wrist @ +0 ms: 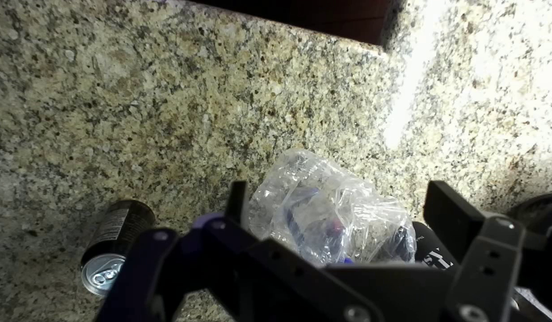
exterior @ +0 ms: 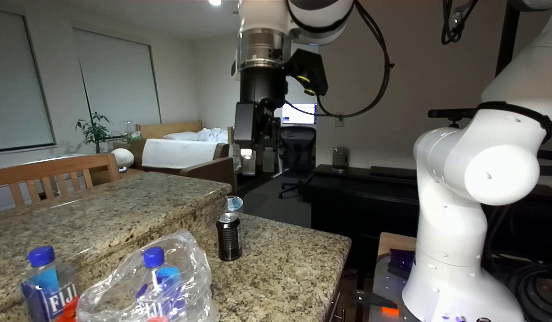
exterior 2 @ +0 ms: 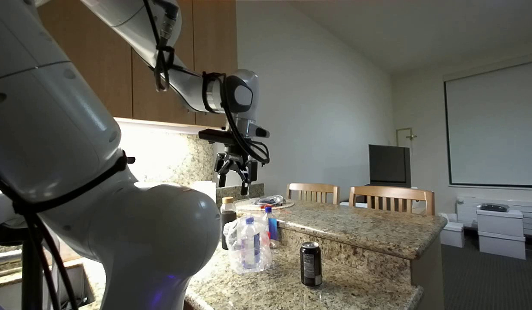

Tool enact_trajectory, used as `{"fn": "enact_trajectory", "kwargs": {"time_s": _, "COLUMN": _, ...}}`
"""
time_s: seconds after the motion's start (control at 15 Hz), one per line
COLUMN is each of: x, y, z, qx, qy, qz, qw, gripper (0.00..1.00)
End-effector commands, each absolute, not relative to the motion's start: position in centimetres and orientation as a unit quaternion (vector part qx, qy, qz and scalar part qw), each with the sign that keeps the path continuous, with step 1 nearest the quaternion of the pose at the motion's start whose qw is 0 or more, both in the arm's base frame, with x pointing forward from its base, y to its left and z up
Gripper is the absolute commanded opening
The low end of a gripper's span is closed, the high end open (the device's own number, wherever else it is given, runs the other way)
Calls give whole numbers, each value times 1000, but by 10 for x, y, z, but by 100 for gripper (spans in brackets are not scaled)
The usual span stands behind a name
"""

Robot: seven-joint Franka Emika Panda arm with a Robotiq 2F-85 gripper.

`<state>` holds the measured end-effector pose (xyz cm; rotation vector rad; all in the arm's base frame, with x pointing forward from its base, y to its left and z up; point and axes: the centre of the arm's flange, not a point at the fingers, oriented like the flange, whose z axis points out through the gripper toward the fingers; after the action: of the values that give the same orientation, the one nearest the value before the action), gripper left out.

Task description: Put the plastic over the black can

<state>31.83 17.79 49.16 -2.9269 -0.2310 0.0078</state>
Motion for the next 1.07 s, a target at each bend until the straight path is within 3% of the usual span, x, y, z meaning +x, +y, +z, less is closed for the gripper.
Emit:
{"fn": "enact_trajectory", "kwargs": {"time_s": 0.0, "x": 318, "y": 178, "z": 492, "qx": -992, "qy": -78, "qz": 3, "qw": 103, "gripper": 100}}
{"fn": "enact_trajectory", "kwargs": {"time_s": 0.53, "x": 324, "y": 189, "z": 483, "qx": -993, "qy": -78, "qz": -16, "qw": 91, "gripper": 100}}
{"fn": "enact_trajectory", "kwargs": {"time_s": 1.0, "x": 360, "y": 265, "z": 455, "qx": -980, "qy": -167, "qz": -90, "qw": 60, "gripper": 100}}
